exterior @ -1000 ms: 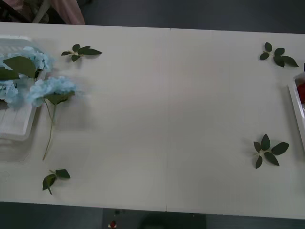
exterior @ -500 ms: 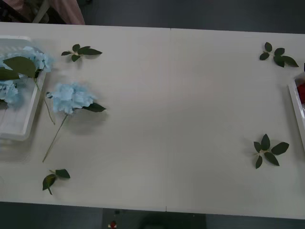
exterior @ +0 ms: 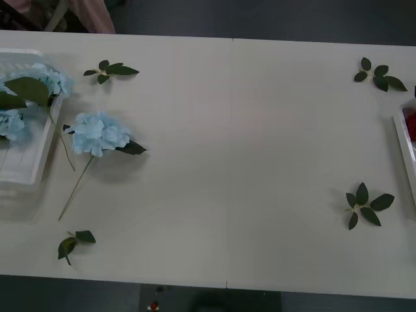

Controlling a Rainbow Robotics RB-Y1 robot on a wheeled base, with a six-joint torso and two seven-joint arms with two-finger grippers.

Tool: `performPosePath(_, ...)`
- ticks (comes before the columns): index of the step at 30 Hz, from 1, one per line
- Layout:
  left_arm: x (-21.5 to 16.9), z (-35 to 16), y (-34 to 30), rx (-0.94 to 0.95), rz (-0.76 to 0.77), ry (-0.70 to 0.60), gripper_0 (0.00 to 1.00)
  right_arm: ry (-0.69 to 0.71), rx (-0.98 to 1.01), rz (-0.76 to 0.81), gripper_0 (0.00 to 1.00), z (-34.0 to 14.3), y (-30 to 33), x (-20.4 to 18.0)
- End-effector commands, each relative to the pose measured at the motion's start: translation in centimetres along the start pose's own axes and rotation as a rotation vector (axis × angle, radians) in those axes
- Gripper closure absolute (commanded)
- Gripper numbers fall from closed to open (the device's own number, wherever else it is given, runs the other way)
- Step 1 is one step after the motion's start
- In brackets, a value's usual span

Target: Put the red flowers into the right box and the blue flowers into the left box

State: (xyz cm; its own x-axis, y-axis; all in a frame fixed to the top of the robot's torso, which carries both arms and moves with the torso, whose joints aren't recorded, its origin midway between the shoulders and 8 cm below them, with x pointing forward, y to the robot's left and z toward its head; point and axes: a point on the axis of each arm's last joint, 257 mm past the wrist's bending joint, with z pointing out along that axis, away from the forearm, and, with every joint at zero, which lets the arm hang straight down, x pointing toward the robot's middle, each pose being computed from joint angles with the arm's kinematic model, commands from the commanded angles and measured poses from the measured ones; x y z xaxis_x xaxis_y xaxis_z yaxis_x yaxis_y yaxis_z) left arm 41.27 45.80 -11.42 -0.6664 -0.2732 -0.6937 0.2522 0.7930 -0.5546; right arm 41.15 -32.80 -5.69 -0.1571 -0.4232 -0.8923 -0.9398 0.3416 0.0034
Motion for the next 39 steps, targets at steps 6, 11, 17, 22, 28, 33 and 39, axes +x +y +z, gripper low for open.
performPosePath(6, -3.0, 6.0, -7.7, -0.009, 0.328, -0.062, 0.2, 0.029, 0.02, -0.048, 0.0, -1.5, -0.1, -0.7)
performPosePath(11, -2.0, 10.4, -11.5, 0.032, 0.412, -0.101, 0.2, 0.029, 0.02, -0.048, 0.0, -1.5, -0.1, -0.7)
performPosePath(17, -0.1, 14.9, -17.5, 0.102, 0.547, -0.129, 0.2, 0.029, 0.02, -0.048, 0.0, -1.5, -0.1, -0.7)
performPosePath(22, 0.6, 17.0, -23.3, 0.208, 0.631, -0.104, 0.2, 0.029, 0.02, -0.048, 0.0, -1.5, -0.1, -0.7)
performPosePath(28, 1.8, 18.3, -28.4, 0.301, 0.702, -0.068, 0.2, 0.029, 0.02, -0.048, 0.0, -1.5, -0.1, -0.7)
performPosePath(33, 3.3, 18.8, -31.6, 0.364, 0.73, -0.071, 0.2, 0.029, 0.02, -0.048, 0.0, -1.5, -0.1, -0.7)
performPosePath(39, 5.3, 18.1, -34.3, 0.429, 0.753, -0.041, 0.2, 0.029, 0.02, -0.048, 0.0, -1.5, -0.1, -0.7)
